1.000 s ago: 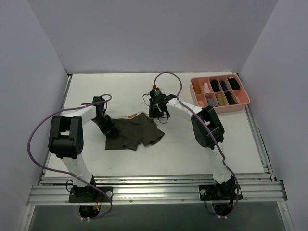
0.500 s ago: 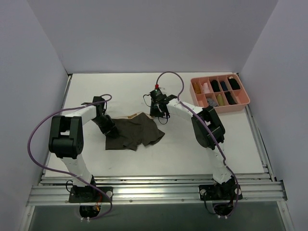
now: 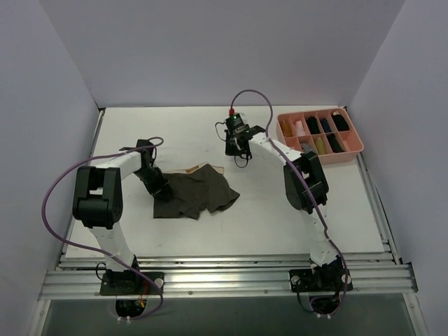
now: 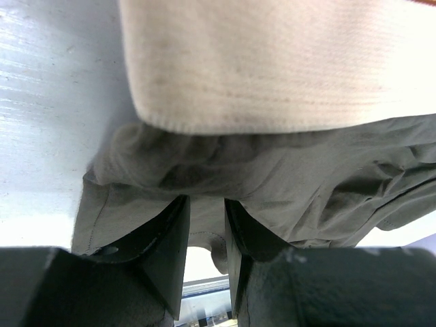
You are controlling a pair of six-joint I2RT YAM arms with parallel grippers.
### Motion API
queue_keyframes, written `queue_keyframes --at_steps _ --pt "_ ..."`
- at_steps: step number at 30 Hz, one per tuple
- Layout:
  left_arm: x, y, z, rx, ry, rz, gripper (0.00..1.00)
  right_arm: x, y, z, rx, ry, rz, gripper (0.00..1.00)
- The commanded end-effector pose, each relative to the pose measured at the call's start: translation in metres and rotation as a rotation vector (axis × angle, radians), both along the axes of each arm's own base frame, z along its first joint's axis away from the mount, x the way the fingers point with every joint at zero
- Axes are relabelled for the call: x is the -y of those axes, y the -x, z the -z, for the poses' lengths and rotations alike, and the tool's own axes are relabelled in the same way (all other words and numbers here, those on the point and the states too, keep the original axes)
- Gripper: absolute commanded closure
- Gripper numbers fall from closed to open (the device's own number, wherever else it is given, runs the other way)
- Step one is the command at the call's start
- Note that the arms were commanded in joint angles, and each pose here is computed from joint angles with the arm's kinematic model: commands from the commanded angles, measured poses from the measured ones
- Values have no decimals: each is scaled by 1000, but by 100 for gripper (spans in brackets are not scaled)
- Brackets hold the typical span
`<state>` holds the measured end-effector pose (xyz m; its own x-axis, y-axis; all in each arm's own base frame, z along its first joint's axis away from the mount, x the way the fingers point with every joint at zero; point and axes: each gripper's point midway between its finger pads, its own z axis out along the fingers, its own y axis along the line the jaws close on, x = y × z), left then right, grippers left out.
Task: Roll the underwear
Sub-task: Flatten the underwear
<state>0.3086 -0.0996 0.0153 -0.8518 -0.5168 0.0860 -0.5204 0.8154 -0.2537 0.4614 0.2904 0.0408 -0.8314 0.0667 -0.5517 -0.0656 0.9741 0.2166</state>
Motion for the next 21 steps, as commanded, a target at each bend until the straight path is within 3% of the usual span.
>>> queue_keyframes --at_steps 1,7,9,10,13,21 --pt "-17 1 12 -15 -94 30 64 16 -20 -13 29 63 -69 100" --pt "-15 2 8 -11 -84 33 64 1 -15 -7 -2 16 -145 100" --pt "-14 -2 4 2 -81 30 64 -3 -9 -8 -22 -12 -135 93" --pt "-14 -3 4 5 -81 28 64 -3 -1 0 -53 -26 -109 84" --pt "-13 -4 3 6 -76 27 64 -12 6 -4 -59 -117 -70 76" --pt "-11 -4 4 8 -65 28 64 -31 37 19 -127 -86 -21 76"
